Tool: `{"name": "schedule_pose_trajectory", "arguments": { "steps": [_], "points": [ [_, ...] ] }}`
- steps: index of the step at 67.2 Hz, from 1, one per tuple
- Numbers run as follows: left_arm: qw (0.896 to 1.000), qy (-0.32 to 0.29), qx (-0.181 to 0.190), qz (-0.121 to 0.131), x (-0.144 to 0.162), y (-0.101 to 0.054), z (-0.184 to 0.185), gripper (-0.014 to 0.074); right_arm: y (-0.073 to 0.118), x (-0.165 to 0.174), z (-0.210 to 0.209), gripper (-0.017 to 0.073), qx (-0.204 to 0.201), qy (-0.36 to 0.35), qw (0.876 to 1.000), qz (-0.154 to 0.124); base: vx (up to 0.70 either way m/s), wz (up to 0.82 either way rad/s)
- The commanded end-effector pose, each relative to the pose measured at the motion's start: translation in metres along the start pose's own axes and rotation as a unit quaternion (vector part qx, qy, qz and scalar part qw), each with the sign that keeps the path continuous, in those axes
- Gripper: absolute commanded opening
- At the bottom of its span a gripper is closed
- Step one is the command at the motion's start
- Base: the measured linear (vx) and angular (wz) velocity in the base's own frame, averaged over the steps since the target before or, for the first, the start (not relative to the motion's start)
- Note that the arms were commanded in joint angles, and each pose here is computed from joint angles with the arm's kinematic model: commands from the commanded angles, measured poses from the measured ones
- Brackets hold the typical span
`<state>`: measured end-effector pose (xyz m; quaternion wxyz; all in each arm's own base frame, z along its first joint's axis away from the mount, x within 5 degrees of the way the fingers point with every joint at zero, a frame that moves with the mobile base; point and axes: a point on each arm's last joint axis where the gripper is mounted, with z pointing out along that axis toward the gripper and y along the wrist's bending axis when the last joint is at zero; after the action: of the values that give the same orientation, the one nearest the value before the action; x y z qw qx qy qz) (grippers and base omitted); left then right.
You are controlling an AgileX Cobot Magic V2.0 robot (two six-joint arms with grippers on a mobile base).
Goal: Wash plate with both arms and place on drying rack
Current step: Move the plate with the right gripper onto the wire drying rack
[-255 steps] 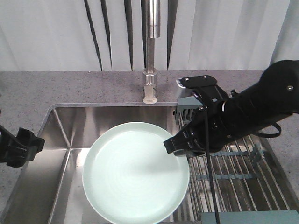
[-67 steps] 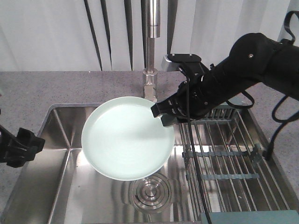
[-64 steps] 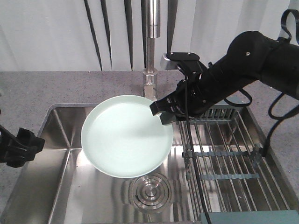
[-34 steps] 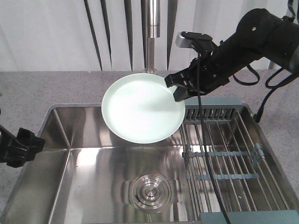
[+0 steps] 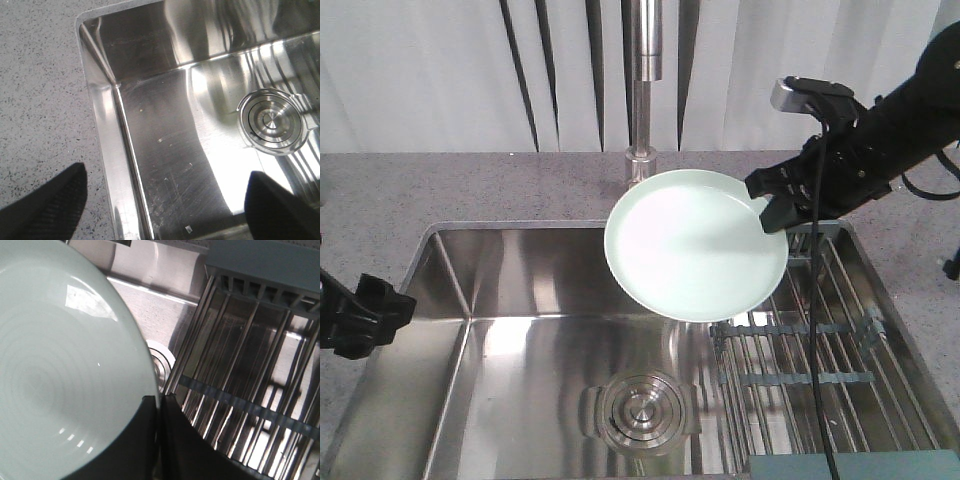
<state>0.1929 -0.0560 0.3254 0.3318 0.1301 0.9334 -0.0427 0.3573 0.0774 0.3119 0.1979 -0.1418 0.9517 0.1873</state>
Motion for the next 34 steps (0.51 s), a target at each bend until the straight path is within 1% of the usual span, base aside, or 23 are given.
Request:
{"name": "schedule_pose_trajectory", "arguments": {
  "steps": [1,5,25,34],
  "points": [
    [0.999,-0.046,0.003,-0.003,-0.010,-0.001,-0.010,0.0590,0.004,0.008,-0.030,-0.0004,0.006,-0.053,0.999,-0.004,0.00,0.00],
    [0.999,-0.046,0.003,-0.003,-0.010,-0.001,-0.010,0.0590,0.002,0.018,-0.032,-0.0004,0.010,-0.052,0.999,-0.004,0.00,0.00],
    [0.999,-0.046,0.003,-0.003,-0.010,-0.001,-0.010,0.0590,0.007,0.062,-0.045,-0.0004,0.044,-0.051,0.998,-0.013,0.00,0.00],
    [0.999,-0.046,0.003,-0.003,-0.010,-0.001,-0.010,0.0590,0.006,0.072,-0.052,-0.0004,0.073,-0.046,0.996,-0.021,0.00,0.00]
  ]
}}
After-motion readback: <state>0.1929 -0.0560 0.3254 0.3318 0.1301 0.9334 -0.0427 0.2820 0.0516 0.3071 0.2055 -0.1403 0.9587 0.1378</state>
